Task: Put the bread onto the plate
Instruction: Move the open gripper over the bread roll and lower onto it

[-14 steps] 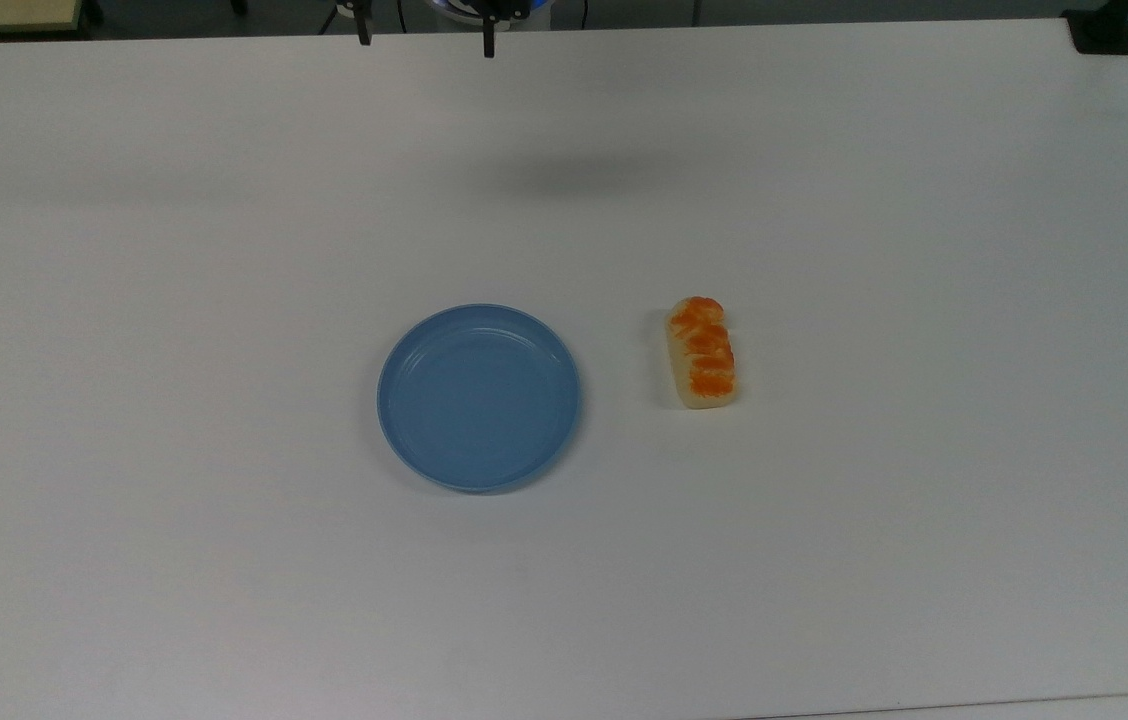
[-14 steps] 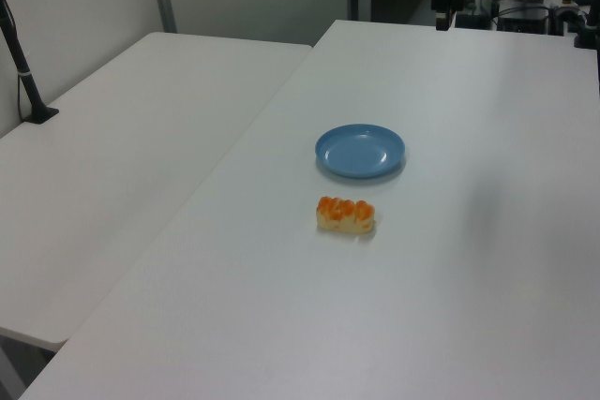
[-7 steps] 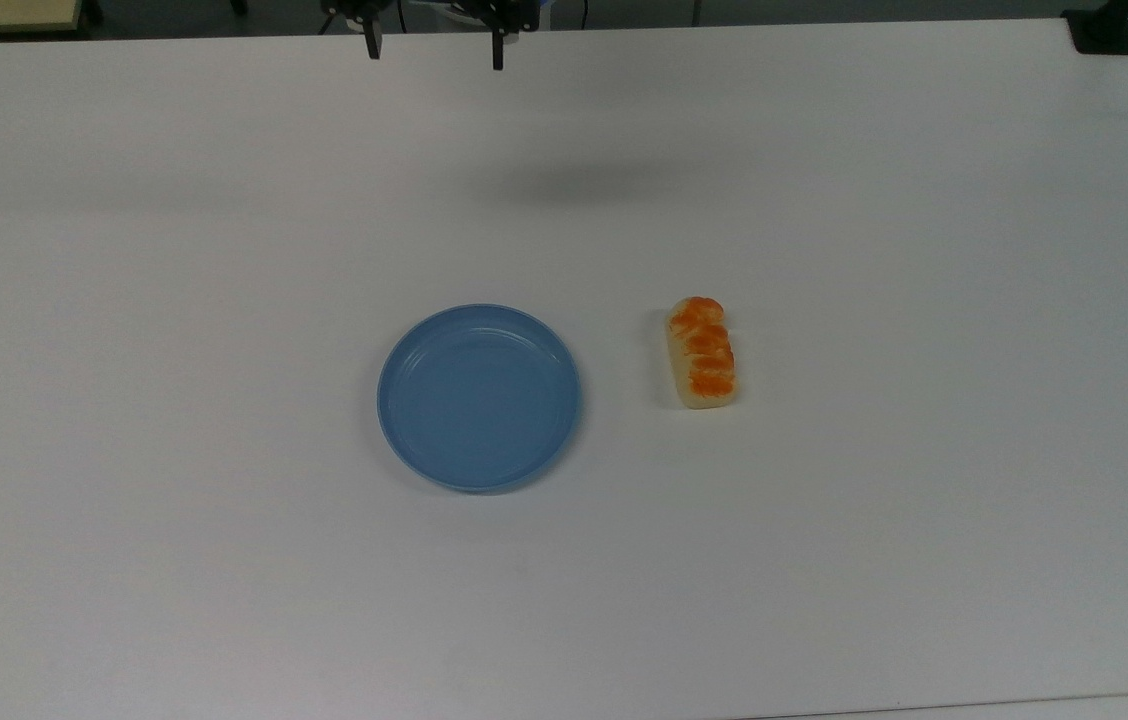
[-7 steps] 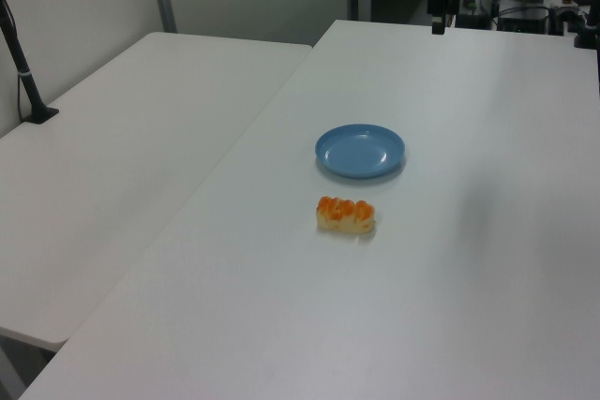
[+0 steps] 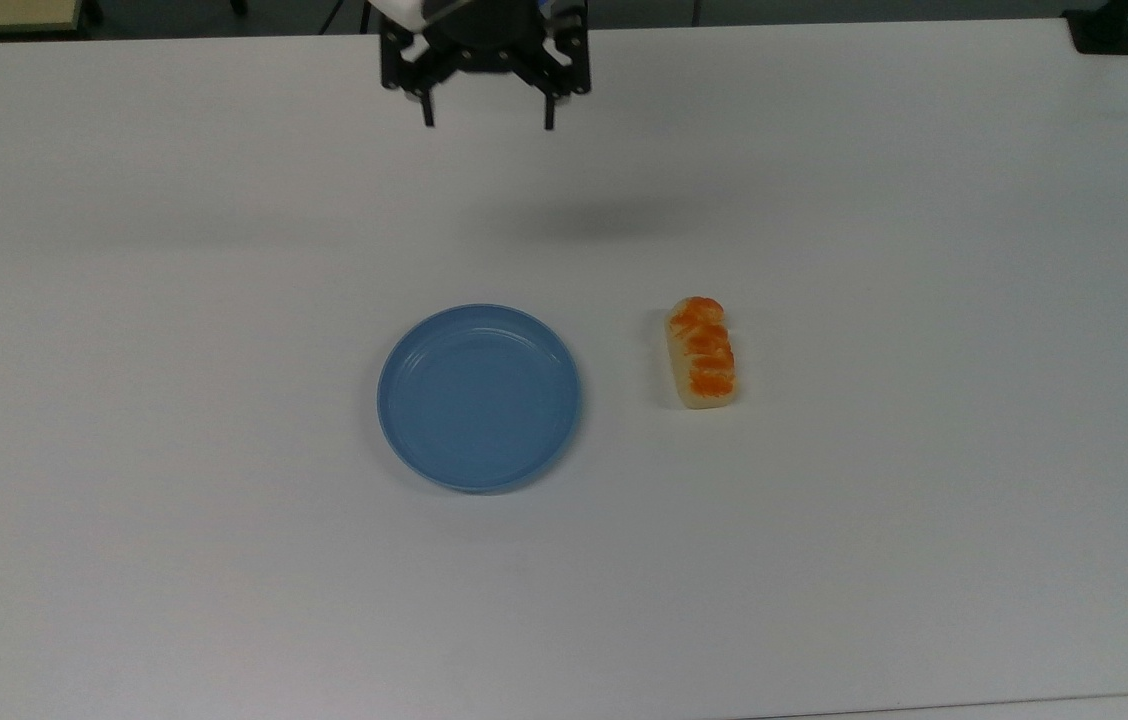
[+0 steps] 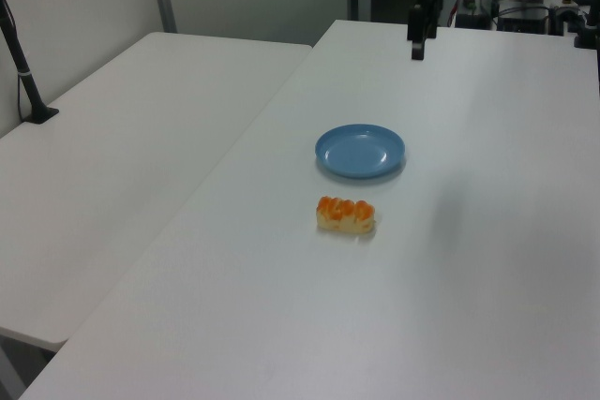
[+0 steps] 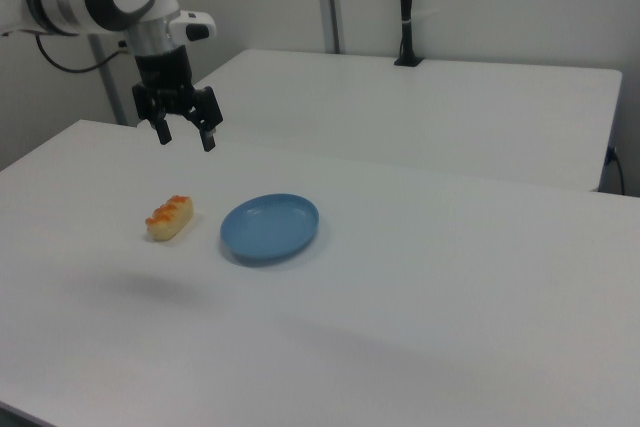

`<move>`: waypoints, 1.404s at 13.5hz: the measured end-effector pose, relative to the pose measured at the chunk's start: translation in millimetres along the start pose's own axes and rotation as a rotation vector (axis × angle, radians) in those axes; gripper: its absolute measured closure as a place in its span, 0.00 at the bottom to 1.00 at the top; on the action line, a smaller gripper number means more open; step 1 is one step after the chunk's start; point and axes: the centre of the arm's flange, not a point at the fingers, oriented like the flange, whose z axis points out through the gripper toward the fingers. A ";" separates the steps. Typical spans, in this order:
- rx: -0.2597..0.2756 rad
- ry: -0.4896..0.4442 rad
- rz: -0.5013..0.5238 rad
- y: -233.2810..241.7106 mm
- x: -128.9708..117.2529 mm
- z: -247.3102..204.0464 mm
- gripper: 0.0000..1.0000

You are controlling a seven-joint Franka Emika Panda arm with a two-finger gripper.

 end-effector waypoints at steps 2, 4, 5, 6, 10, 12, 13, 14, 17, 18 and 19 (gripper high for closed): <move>0.004 0.000 -0.038 -24.2 11.4 21.2 0.00; 0.007 -0.002 -0.061 -48.8 21.5 44.4 0.00; 0.010 0.003 -0.058 -61.6 26.7 56.3 0.00; 0.013 0.009 -0.050 -74.3 31.7 68.6 0.00; 0.027 0.024 0.001 -122.5 48.1 126.0 0.00; 0.038 0.035 0.042 -148.8 55.2 161.2 0.00; 0.041 0.038 0.051 -154.8 56.7 170.5 0.00; 0.045 0.040 0.057 -165.6 58.0 185.7 0.00; 0.044 0.048 0.046 -196.5 57.1 222.3 0.00; 0.027 0.046 0.049 -202.5 55.9 233.0 0.00; 0.012 0.044 0.051 -203.5 55.7 239.3 0.00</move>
